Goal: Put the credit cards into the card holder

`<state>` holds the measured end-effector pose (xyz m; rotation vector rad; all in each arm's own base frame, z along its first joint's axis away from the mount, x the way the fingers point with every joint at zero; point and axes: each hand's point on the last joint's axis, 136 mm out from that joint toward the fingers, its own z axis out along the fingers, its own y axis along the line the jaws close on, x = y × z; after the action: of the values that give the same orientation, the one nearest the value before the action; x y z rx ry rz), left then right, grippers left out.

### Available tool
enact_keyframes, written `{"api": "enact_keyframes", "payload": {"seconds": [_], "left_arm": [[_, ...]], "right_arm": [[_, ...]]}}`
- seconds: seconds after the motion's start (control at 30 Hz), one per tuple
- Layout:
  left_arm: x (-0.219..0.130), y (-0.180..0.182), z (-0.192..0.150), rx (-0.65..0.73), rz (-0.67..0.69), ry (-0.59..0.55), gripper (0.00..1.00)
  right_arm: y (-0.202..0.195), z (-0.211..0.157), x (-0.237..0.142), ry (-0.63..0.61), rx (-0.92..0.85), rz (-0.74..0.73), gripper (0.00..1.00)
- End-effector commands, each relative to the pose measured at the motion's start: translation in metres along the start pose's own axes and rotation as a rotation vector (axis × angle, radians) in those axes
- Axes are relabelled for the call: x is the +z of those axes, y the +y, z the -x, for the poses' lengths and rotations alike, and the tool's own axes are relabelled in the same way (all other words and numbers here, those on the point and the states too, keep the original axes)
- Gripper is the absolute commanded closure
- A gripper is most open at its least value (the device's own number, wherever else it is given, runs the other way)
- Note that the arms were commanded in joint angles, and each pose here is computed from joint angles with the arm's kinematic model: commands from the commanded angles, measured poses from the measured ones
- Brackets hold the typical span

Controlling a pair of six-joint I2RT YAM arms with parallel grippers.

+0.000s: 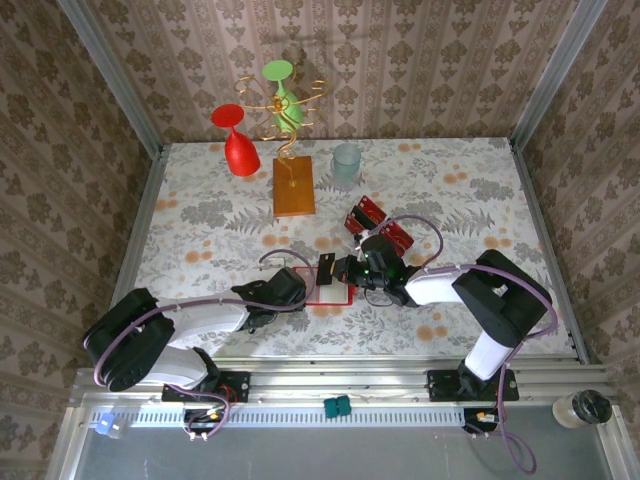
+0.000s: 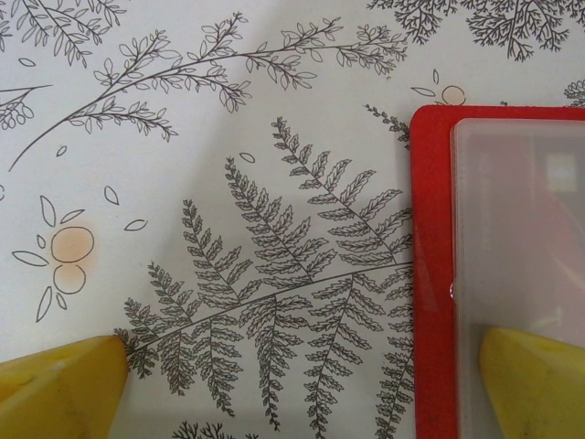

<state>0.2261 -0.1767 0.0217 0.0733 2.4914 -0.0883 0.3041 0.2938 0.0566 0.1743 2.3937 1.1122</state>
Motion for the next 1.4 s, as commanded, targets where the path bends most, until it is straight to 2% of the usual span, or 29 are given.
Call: {"api": "enact_keyframes", "payload": {"seconds": [0.0,1.37], "left_arm": [[0.0,0.012,-0.011,0.016,0.042,0.025,0.0],[0.0,0.009,-0.008,0.02,0.037,0.018,0.0]], "right_arm": [[-0.009,-0.005,0.002,-0.008,0.005,-0.021,1.0],[-0.023,-0.039,0.0,0.05,0.046,-0.034,1.0]]}}
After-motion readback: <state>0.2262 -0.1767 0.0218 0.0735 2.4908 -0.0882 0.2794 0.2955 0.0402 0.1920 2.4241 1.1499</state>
